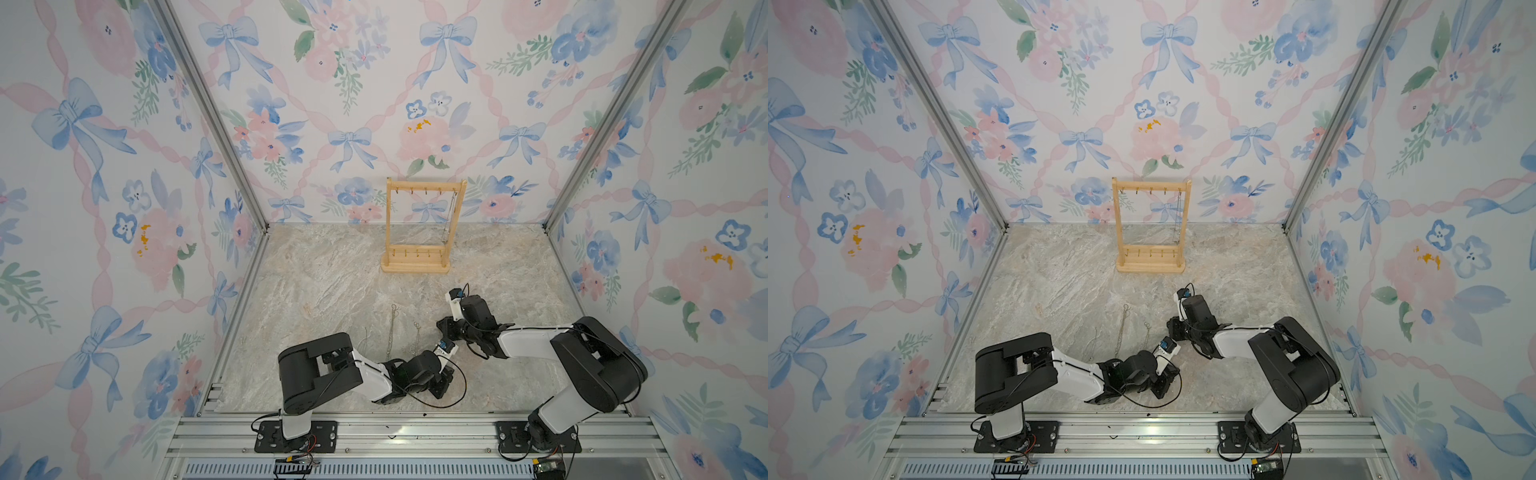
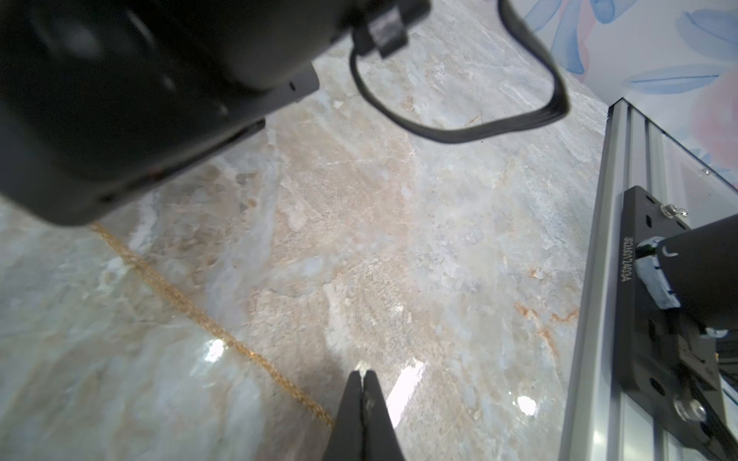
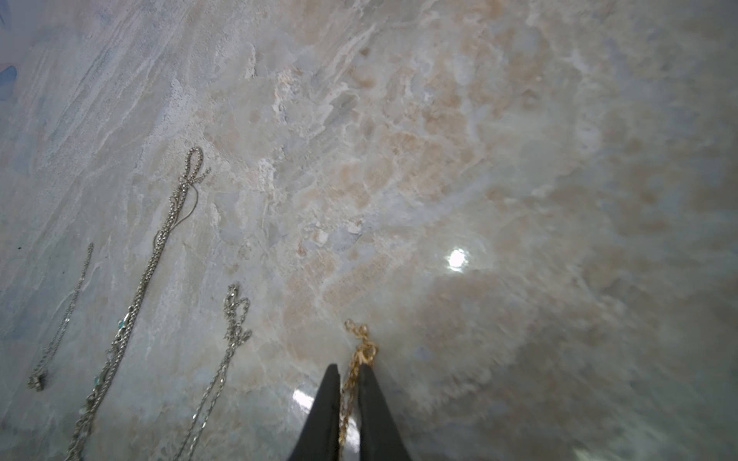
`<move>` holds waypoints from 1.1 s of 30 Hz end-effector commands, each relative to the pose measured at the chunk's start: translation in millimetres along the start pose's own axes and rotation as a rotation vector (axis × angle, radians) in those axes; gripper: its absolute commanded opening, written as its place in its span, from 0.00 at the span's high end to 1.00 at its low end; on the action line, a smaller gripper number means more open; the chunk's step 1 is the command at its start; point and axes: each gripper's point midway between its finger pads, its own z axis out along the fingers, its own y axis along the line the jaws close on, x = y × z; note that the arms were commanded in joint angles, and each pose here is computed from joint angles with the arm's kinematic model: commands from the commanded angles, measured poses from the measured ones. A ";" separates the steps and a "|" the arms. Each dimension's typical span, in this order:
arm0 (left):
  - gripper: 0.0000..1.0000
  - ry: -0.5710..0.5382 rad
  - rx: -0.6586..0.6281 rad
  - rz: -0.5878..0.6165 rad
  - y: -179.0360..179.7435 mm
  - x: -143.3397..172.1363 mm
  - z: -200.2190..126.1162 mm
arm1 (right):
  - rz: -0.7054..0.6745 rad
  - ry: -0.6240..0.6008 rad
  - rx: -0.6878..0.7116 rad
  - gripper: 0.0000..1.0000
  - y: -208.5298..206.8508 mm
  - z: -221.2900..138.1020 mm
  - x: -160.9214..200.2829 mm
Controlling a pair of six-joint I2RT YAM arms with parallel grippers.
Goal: Take the necklace off the jewelry display stand
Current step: Place the necklace at the center of the board.
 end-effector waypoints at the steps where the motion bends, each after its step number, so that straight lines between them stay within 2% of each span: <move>1: 1.00 0.029 -0.002 -0.021 3.7 8.6 2.6 | 0.019 0.029 0.014 0.86 -8.5 2.9 10.2; 26: 1.00 0.153 -0.048 -0.059 18.8 75.1 -12.9 | 0.043 0.020 0.029 0.82 -14.3 -0.1 5.9; 33: 1.00 0.155 -0.056 -0.065 21.8 80.3 -20.3 | 0.057 0.010 0.034 0.80 -16.9 -1.8 3.4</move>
